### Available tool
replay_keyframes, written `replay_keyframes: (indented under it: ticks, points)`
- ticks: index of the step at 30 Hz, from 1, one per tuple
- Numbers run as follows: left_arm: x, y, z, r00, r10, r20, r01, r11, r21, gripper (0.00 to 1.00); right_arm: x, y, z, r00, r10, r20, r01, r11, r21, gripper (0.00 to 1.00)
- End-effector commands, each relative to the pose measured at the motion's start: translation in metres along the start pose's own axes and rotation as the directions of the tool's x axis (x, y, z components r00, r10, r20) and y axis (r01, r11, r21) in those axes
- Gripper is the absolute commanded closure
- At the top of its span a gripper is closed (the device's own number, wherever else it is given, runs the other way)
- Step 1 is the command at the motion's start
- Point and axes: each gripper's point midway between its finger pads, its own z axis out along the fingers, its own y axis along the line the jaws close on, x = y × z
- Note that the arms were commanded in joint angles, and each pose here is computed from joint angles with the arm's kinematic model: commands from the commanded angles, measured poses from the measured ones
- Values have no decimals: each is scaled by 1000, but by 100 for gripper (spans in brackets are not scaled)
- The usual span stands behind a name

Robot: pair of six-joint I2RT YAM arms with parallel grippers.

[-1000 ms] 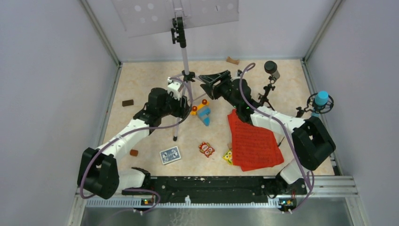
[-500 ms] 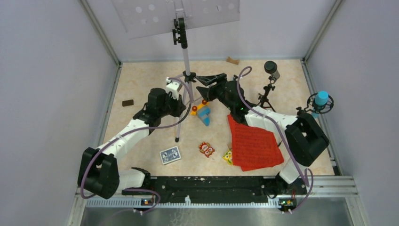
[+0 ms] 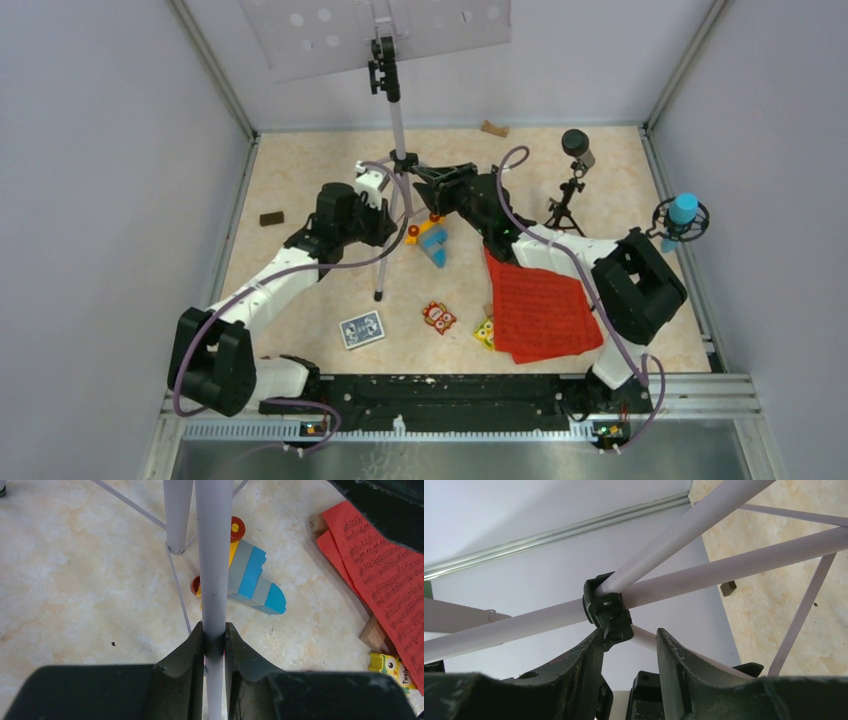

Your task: Pack up the instrument practice props

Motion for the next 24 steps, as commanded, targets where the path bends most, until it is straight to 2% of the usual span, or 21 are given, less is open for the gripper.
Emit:
replay_keyframes:
  ticks: [1, 19, 21, 24]
  points:
    - [-3, -13, 4, 1000, 3, -15, -2, 998, 64, 100, 13, 34, 5, 999, 31, -23, -33, 995, -95, 57]
    - [-3, -13, 4, 1000, 9, -15, -8, 998, 67, 100, 9, 30, 18, 1000, 28, 7, -28, 995, -99, 74]
    - [-3, -14, 4, 1000, 10, -14, -9, 998, 68, 100, 8, 30, 18, 1000, 18, 15, -16, 995, -100, 81]
    - [-3, -13, 4, 1000, 9, -15, -8, 998, 67, 100, 7, 27, 18, 999, -29, 24, 32, 995, -95, 98]
